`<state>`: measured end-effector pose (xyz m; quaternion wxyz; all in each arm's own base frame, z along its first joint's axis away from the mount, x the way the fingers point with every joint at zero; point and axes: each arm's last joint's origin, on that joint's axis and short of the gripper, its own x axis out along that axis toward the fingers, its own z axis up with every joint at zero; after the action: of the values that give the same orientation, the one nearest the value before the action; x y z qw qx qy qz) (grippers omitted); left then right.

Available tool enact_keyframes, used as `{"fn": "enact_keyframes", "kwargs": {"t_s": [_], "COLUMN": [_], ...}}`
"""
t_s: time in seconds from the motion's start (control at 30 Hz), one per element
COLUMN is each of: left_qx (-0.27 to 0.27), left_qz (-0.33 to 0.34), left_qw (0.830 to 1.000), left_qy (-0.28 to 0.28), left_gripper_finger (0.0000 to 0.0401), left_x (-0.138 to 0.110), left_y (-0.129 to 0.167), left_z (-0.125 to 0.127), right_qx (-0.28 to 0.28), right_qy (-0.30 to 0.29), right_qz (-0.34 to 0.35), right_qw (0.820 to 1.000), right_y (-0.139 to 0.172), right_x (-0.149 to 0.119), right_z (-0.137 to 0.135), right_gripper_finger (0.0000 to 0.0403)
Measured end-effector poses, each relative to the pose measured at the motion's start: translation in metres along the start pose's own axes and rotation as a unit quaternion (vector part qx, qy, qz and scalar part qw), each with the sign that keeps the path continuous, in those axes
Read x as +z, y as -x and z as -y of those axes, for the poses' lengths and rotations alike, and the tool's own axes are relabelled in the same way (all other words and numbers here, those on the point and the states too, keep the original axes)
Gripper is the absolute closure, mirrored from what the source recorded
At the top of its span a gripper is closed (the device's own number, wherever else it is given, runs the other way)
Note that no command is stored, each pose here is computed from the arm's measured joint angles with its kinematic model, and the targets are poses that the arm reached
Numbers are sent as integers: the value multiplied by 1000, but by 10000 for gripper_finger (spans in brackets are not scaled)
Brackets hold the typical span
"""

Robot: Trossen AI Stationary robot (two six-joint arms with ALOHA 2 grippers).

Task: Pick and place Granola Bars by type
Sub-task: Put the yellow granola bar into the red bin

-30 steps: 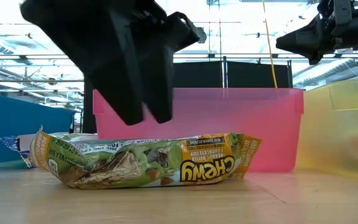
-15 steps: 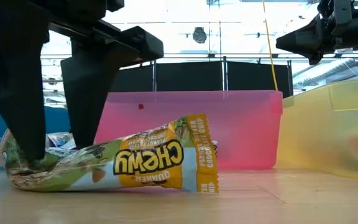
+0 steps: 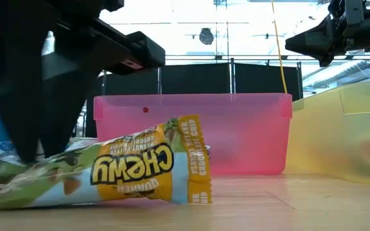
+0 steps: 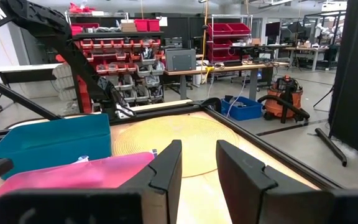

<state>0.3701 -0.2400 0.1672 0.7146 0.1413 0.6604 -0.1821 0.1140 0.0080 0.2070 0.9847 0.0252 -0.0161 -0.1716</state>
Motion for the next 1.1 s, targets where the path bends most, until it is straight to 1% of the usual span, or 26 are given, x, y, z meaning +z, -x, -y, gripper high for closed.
{"fn": "enact_keyframes", "kwargs": {"t_s": [0.13, 0.17, 0.23, 0.33, 0.57, 0.7, 0.87, 1.0, 1.1], "left_qx": [1, 1, -7, -19, -6, -35, -49, -53, -53], "left_qz": [1, 1, -3, -21, -34, -54, -74, -71, -61], "left_qw": [1000, 1000, 1000, 999, 998, 995, 992, 992, 993], "left_qy": [6, 10, 20, 27, 56, 81, 95, 87, 86], "left_gripper_finger": [388, 394, 392, 364, 258, 210, 185, 181, 186], "left_x": [0, 0, 0, -3, -6, -11, -15, -15, -13], "left_y": [0, 1, 1, 1, 2, 9, 8, 8, 7], "left_z": [-4, -4, -4, -2, -1, 2, 12, 18, 18], "right_qx": [0, 0, 0, 0, 0, 0, 0, 0, 0], "right_qy": [0, 0, 0, 0, 0, 0, 1, 0, -1], "right_qz": [0, 0, 0, 0, 0, -1, -1, -1, -1], "right_qw": [1000, 1000, 1000, 1000, 1000, 1000, 1000, 1000, 1000], "right_y": [0, 0, 0, 0, 0, 0, 0, 0, 0], "right_x": [0, 0, 0, 0, 0, 0, 0, 0, 0], "right_z": [0, 0, 0, 0, 0, 0, 0, 0, 0], "right_gripper_finger": [312, 312, 312, 312, 312, 312, 312, 312, 312]}}
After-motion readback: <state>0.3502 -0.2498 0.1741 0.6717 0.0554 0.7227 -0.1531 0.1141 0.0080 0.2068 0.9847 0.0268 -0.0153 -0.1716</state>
